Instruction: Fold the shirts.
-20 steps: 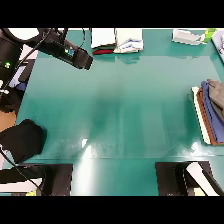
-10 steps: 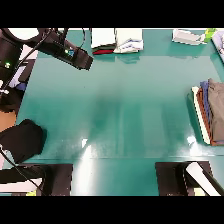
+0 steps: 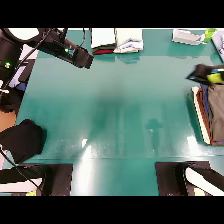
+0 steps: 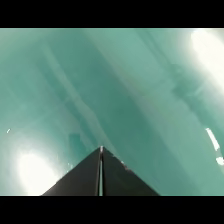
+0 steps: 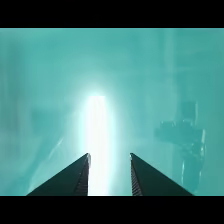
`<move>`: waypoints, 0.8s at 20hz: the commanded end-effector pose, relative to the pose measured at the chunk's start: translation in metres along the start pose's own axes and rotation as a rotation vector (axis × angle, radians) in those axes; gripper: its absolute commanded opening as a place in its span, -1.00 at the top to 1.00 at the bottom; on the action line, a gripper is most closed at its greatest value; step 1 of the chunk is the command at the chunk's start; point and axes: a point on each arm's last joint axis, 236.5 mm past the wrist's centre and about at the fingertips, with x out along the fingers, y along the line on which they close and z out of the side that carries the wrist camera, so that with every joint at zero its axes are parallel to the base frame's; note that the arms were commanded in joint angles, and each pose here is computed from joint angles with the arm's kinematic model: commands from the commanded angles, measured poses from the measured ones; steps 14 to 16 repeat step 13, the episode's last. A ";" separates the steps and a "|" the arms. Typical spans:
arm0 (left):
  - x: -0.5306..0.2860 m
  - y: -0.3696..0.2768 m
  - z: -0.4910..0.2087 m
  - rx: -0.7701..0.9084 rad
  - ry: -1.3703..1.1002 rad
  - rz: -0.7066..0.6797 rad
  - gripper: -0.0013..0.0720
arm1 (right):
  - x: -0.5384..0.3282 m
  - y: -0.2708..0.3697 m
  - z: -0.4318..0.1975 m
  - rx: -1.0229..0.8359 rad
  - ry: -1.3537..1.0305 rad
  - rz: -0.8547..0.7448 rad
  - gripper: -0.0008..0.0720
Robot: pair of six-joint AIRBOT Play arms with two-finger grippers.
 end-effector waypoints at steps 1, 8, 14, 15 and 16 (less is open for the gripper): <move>0.000 0.001 0.002 0.000 -0.010 0.003 0.89 | 0.038 0.081 -0.027 -0.179 0.087 0.118 0.65; 0.000 0.001 0.002 0.000 -0.010 0.003 0.89 | 0.049 0.111 -0.030 -0.239 0.069 0.159 0.91; 0.000 0.001 0.002 0.000 -0.010 0.003 0.89 | 0.049 0.109 -0.032 -0.238 0.079 0.157 0.91; 0.000 0.001 0.002 0.000 -0.010 0.003 0.89 | 0.049 0.109 -0.032 -0.238 0.079 0.157 0.91; 0.000 0.001 0.002 0.000 -0.010 0.003 0.89 | 0.049 0.109 -0.032 -0.238 0.079 0.157 0.91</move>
